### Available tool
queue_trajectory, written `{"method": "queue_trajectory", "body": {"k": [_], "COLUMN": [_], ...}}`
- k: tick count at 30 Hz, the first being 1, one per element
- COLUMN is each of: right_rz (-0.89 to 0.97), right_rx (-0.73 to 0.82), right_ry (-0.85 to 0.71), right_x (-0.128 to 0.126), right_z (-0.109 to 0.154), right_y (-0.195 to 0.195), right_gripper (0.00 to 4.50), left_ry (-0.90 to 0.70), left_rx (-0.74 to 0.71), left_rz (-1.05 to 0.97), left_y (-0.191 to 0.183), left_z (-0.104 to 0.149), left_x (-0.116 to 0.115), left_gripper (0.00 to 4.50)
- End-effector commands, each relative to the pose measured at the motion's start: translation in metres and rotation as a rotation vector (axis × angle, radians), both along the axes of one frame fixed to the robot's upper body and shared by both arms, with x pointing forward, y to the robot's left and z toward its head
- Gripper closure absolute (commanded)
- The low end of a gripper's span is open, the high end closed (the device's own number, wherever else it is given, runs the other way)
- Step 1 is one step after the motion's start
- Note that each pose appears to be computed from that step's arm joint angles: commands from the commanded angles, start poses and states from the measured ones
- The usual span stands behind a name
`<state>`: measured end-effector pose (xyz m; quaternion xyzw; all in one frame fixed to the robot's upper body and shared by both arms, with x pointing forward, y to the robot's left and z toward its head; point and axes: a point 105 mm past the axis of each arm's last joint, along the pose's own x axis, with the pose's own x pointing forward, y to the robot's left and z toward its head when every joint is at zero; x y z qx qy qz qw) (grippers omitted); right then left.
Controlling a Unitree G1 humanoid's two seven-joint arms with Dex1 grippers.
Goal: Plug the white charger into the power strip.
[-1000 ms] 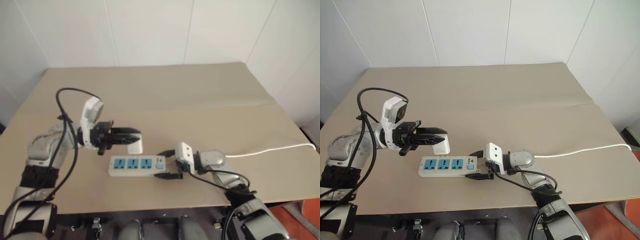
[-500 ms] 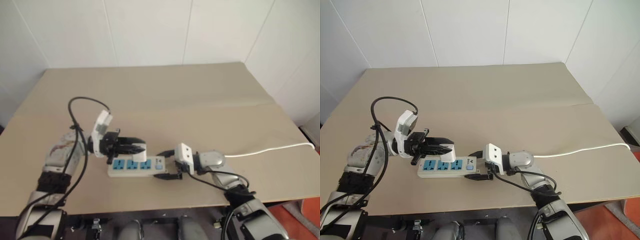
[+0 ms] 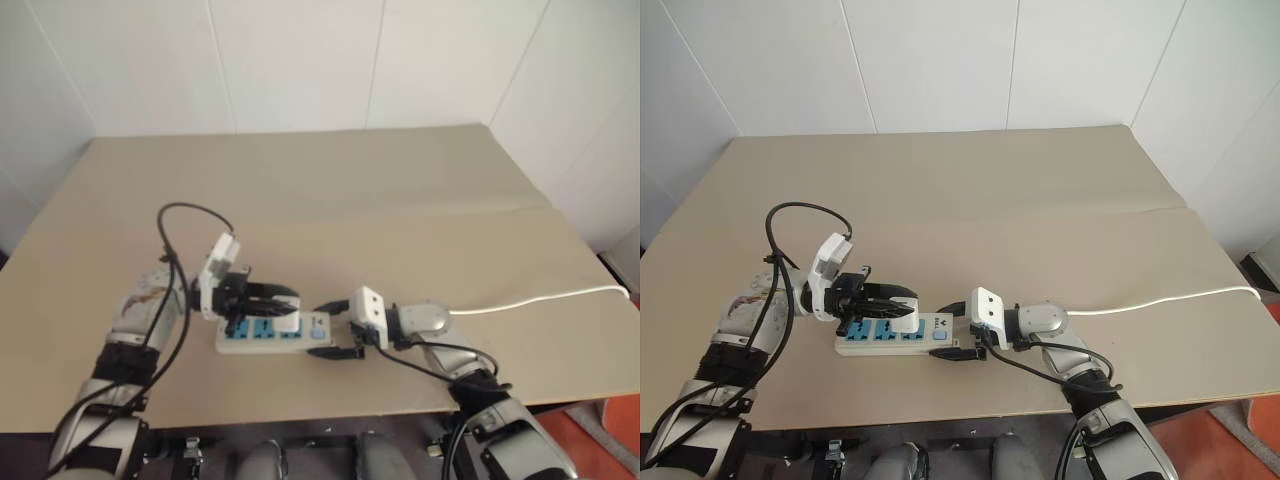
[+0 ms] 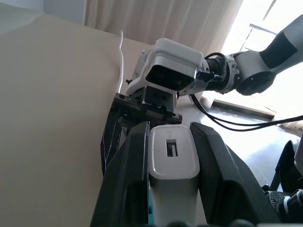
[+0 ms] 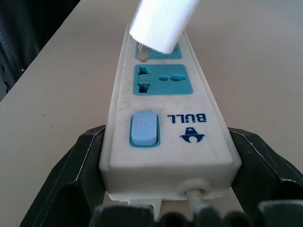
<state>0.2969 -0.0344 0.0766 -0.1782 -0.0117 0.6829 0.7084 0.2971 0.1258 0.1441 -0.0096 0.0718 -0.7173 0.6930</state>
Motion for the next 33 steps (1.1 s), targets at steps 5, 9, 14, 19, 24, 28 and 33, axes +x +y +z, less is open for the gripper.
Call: {"method": "queue_trajectory", "body": {"k": [5, 9, 14, 19, 24, 28, 33], "right_rz": [0.004, 0.001, -0.001, -0.003, -0.001, -0.001, -0.001], "right_rx": [-0.093, -0.096, -0.099, -0.101, -0.099, -0.096, -0.093], "right_ry": [0.061, 0.061, 0.062, 0.058, 0.056, 0.057, 0.055], "right_x": [-0.009, -0.009, -0.009, -0.008, -0.008, -0.009, -0.01], "right_z": [-0.029, -0.03, -0.03, -0.03, -0.029, -0.03, -0.03], "right_y": [-0.002, -0.003, -0.005, -0.005, -0.003, -0.003, -0.003], "right_gripper": [1.07, 1.07, 1.07, 1.07, 1.07, 1.07, 1.07], "left_ry": [-0.022, -0.024, -0.024, -0.017, -0.011, -0.03, -0.125], "left_rx": [-0.018, -0.028, 0.003, 0.034, 0.053, 0.07, 0.09], "left_rz": [-0.018, -0.013, -0.024, -0.036, -0.033, -0.027, 0.009], "left_y": [-0.007, -0.008, -0.008, -0.008, -0.007, -0.005, -0.005], "left_z": [0.004, 0.006, -0.001, -0.009, -0.014, -0.018, -0.022], "left_x": [0.004, 0.008, 0.007, 0.005, 0.004, 0.004, 0.005], "left_gripper": [3.48, 3.48, 3.48, 3.48, 3.48, 3.48, 3.48]}}
